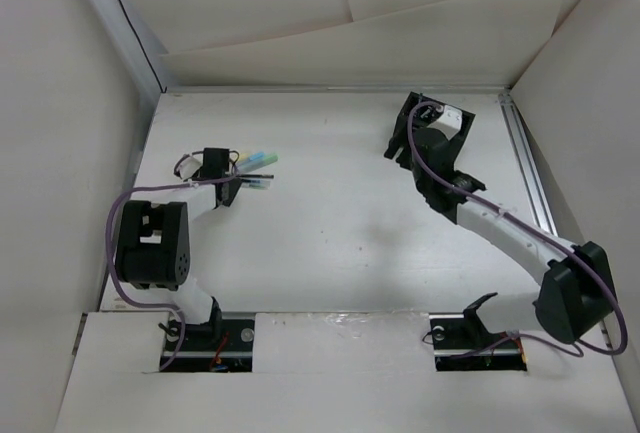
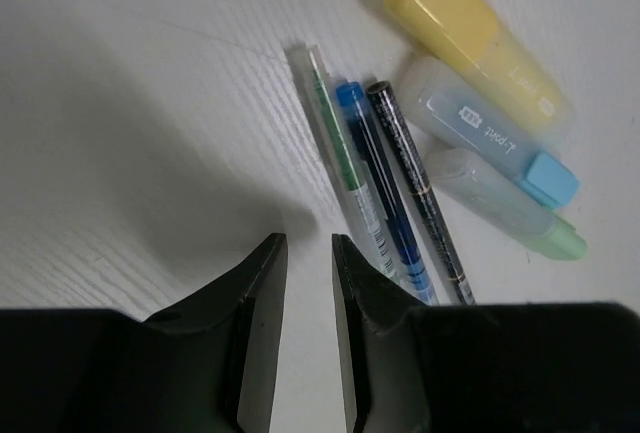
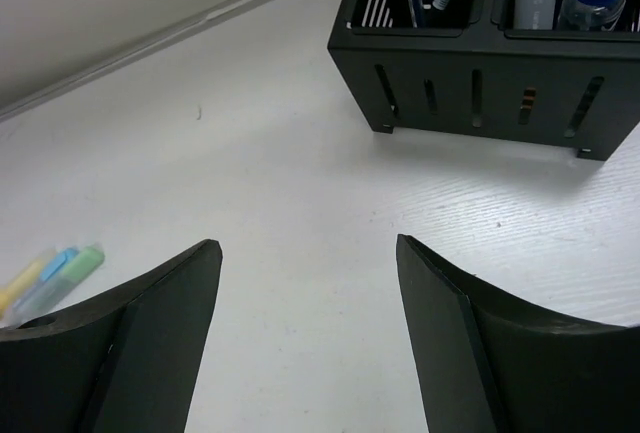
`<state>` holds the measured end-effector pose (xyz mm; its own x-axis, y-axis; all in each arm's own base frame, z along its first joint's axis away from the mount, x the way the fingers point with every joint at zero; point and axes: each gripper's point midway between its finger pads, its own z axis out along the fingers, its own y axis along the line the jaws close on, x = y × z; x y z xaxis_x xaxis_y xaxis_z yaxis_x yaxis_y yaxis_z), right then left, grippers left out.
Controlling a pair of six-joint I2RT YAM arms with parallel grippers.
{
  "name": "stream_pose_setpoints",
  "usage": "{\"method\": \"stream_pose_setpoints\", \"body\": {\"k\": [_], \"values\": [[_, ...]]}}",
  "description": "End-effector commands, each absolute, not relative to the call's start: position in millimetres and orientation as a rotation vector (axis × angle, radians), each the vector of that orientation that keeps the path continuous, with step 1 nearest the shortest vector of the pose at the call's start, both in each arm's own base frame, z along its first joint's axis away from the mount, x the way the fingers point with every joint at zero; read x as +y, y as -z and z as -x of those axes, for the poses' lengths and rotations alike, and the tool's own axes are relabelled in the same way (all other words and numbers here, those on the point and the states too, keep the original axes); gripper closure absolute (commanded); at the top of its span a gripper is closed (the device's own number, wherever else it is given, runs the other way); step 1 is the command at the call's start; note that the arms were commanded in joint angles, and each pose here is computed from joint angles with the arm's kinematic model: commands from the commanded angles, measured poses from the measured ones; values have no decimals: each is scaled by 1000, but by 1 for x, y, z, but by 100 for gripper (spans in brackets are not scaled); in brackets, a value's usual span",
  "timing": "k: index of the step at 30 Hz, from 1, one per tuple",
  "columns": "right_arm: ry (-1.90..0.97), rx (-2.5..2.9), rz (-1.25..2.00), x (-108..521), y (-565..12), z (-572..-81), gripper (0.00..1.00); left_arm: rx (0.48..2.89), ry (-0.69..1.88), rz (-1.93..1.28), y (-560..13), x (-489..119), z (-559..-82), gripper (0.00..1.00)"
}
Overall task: Sort the stationery into containers
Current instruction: Pick up the pen from the center of the board.
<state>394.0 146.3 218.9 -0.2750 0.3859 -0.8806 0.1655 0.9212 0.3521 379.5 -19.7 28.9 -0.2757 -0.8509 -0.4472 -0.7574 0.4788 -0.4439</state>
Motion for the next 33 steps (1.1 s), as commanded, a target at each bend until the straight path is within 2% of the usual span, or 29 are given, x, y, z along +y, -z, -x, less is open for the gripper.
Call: {"method": "stream_pose_setpoints", "body": {"k": [1, 12, 25, 28, 33], "values": [[-341, 1761, -394, 157, -255, -390, 23, 2049, 175, 1392, -33, -13, -386, 78], [-369, 1832, -291, 190, -229, -382, 25, 2024, 164, 1416, -30, -11, -393, 77], [-396, 1851, -223, 219, -225, -375, 25, 2047, 122, 1453, -19, -10, -402, 77], [-403, 1853, -215, 223, -225, -373, 25, 2047, 122, 1453, -21, -10, -403, 78], [-409, 1845, -217, 223, -229, -374, 25, 2069, 103, 1450, -18, -10, -401, 90]]}}
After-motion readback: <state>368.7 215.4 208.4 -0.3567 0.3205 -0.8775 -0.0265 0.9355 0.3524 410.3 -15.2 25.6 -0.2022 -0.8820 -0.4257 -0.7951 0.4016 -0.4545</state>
